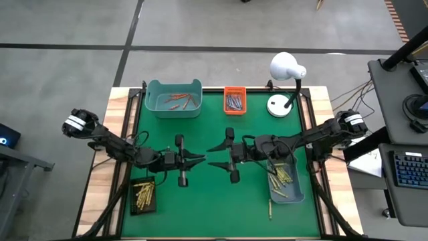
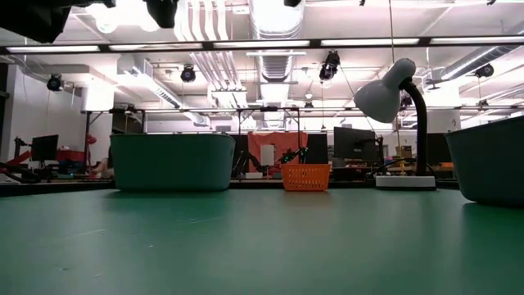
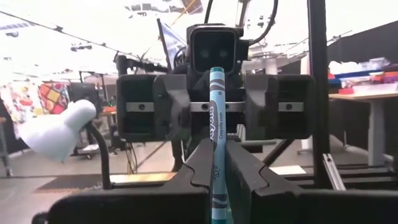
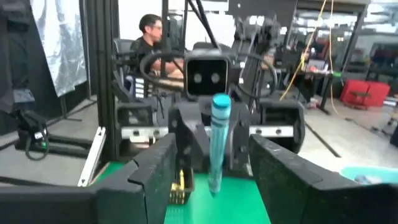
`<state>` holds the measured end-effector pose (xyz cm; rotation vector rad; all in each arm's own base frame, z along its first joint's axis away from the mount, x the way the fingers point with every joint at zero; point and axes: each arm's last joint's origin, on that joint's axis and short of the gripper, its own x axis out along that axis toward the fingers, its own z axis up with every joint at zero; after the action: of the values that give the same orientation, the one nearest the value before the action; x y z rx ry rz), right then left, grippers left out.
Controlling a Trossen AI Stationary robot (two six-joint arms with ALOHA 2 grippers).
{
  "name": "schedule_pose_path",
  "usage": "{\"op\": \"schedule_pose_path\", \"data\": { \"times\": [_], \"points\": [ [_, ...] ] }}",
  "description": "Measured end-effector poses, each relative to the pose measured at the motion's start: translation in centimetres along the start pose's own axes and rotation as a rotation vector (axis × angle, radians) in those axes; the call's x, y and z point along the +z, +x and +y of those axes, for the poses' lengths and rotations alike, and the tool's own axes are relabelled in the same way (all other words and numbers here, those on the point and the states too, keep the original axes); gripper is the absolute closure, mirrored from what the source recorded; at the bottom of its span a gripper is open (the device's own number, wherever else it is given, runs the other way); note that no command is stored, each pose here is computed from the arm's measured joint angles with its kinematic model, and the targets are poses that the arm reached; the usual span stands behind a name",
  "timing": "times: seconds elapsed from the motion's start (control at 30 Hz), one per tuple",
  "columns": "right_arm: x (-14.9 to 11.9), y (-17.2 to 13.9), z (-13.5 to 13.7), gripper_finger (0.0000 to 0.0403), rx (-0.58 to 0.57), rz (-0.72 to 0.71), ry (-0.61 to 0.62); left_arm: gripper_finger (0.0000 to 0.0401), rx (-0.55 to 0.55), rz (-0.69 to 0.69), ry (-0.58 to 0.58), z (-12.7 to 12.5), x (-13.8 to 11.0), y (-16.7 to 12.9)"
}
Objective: Sort crayons
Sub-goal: Put the blue crayon into the orange bin
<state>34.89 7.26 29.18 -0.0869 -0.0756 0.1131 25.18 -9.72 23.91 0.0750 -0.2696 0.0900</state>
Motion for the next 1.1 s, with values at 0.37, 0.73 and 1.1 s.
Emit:
{"op": "schedule_pose_path", "data": {
  "times": [0.37, 0.73, 1.1],
  "points": [
    [0.2, 0.4, -0.5, 0.0229, -0.013, -0.015, -0.034, 0.0401, 0.045, -0.019, 0.039, 0.5, 0.5, 1.4],
    [0.8, 0.4, -0.7, 0.0276, -0.024, -0.061, -0.013, 0.0401, 0.046, -0.01, 0.027, 0.6, 0.2, 1.2],
    [1.1, 1.0, -0.8, 0.0384, -0.045, 0.063, 0.022, 0.0301, 0.045, 0.001, -0.012, 0.6, 0.0, 1.1]
  ]
}}
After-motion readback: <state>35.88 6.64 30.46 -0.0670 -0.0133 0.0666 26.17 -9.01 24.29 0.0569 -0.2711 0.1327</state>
